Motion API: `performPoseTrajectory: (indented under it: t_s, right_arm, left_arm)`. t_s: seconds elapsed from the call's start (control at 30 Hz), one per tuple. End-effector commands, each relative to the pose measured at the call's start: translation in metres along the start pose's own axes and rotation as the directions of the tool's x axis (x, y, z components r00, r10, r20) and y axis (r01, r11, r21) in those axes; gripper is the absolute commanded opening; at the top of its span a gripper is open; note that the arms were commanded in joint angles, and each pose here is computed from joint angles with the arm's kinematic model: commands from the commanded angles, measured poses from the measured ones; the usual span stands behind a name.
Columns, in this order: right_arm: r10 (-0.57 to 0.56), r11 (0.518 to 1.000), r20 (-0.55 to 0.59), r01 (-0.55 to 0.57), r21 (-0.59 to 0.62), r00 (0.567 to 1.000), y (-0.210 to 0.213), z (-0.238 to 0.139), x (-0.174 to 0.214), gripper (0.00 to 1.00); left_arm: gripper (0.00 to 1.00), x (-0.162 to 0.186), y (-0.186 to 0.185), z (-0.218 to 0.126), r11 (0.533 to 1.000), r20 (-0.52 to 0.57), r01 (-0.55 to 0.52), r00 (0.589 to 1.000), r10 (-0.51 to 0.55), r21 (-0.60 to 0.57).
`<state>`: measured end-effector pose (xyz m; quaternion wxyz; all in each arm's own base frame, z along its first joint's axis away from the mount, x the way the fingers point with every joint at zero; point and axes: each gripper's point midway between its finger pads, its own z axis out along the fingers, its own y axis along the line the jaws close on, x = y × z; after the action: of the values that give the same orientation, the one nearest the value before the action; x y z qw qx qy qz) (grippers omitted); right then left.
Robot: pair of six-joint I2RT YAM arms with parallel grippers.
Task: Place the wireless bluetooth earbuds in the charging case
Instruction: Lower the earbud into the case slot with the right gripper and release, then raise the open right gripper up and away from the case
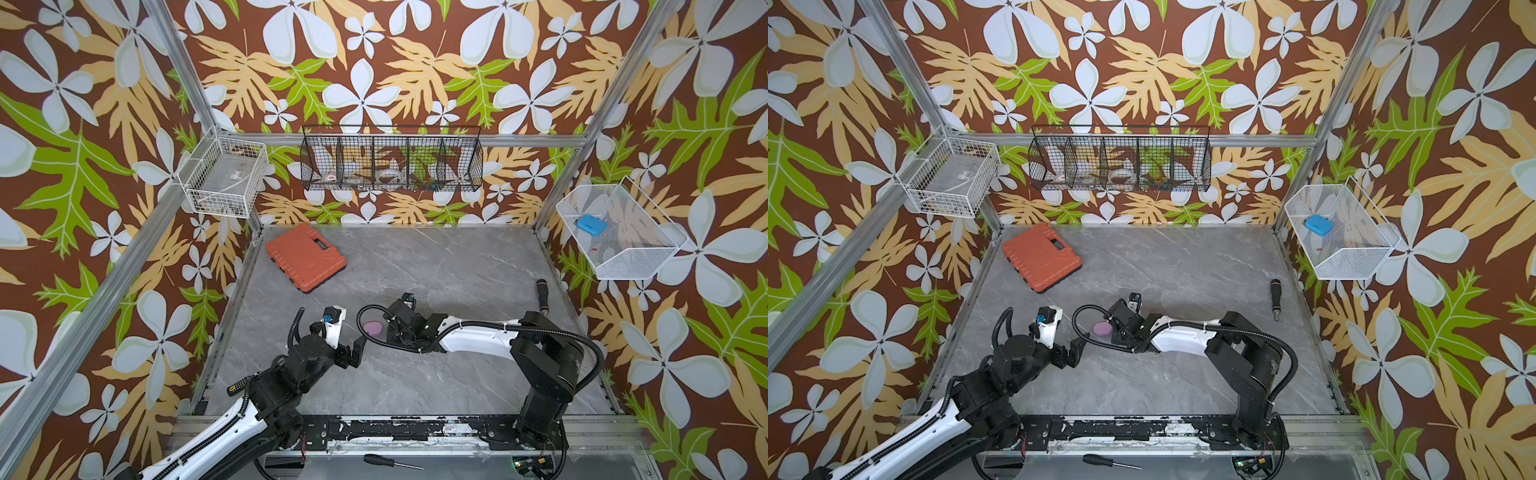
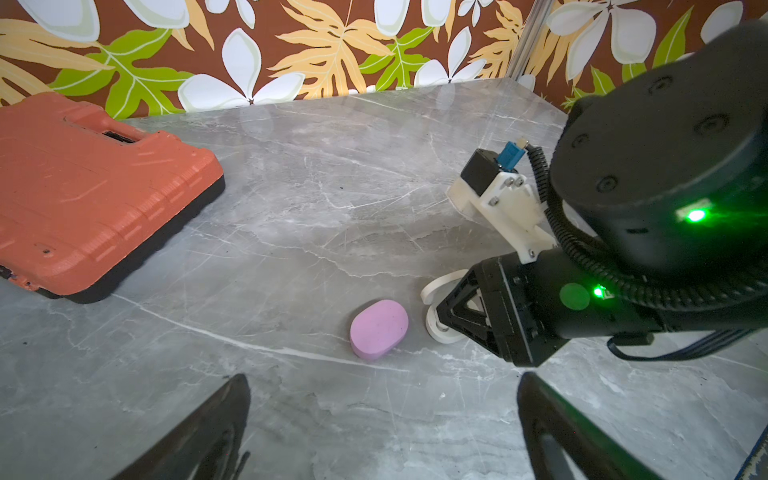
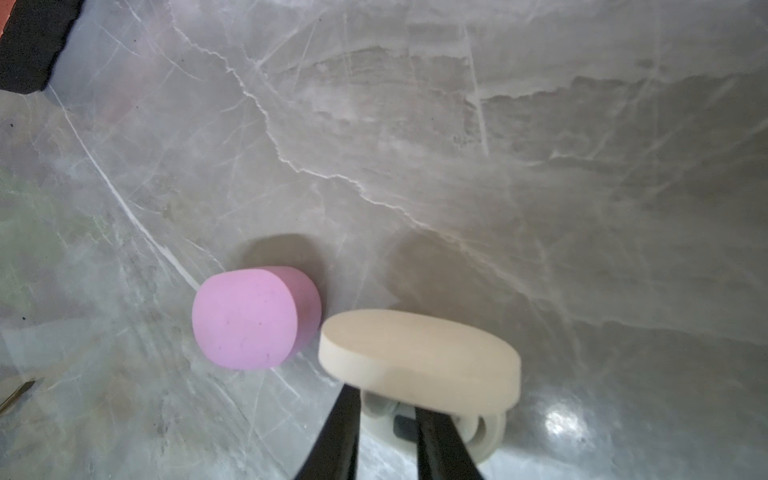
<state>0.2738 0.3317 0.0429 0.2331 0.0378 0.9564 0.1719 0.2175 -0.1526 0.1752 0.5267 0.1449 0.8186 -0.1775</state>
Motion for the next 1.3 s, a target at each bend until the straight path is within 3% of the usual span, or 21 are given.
performPoseTrajectory:
  t_s: [0.0,0.23,0.37,0.73,0.83,1.0,1.13,1.27]
  right_arm:
    - [0.009,1.000,0.002,-0.009,0.012,1.000,-0.003,-0.003,0.000,0.24]
    - [0.005,1.000,0.008,-0.005,0.004,1.000,0.000,-0.008,-0.002,0.25]
    - [0.002,1.000,0.022,-0.002,-0.011,1.000,0.003,-0.020,-0.007,0.31]
    - [-0.019,0.997,0.171,0.030,-0.066,0.985,0.004,-0.095,-0.041,0.76]
    - [-0.038,0.996,0.217,0.053,-0.065,0.975,-0.001,-0.116,-0.050,1.00]
    - [-0.068,0.991,0.265,0.096,-0.093,0.962,-0.006,-0.140,-0.061,1.00]
    - [-0.085,0.971,0.250,0.137,-0.197,0.964,-0.003,-0.144,-0.062,1.00]
    - [-0.139,0.949,0.243,0.199,-0.244,0.960,-0.004,-0.142,-0.068,1.00]
  left_arm:
    - [1.00,-0.006,-0.002,0.000,1.000,0.023,0.002,1.000,-0.002,0.008]
    - [1.00,-0.005,-0.001,0.000,1.000,0.021,0.002,1.000,-0.002,0.008]
    - [1.00,-0.006,-0.002,-0.001,1.000,0.025,0.003,1.000,-0.004,0.012]
    - [1.00,-0.006,-0.002,-0.001,1.000,0.023,0.002,1.000,-0.002,0.013]
    - [1.00,-0.006,-0.004,-0.002,1.000,0.026,0.003,1.000,-0.003,0.023]
    - [1.00,-0.008,-0.005,-0.005,0.999,0.046,0.007,0.999,-0.009,0.039]
    - [1.00,-0.017,0.000,-0.009,1.000,0.080,0.016,0.997,-0.017,0.012]
    - [1.00,-0.029,0.007,-0.014,0.995,0.083,0.095,0.992,-0.091,-0.036]
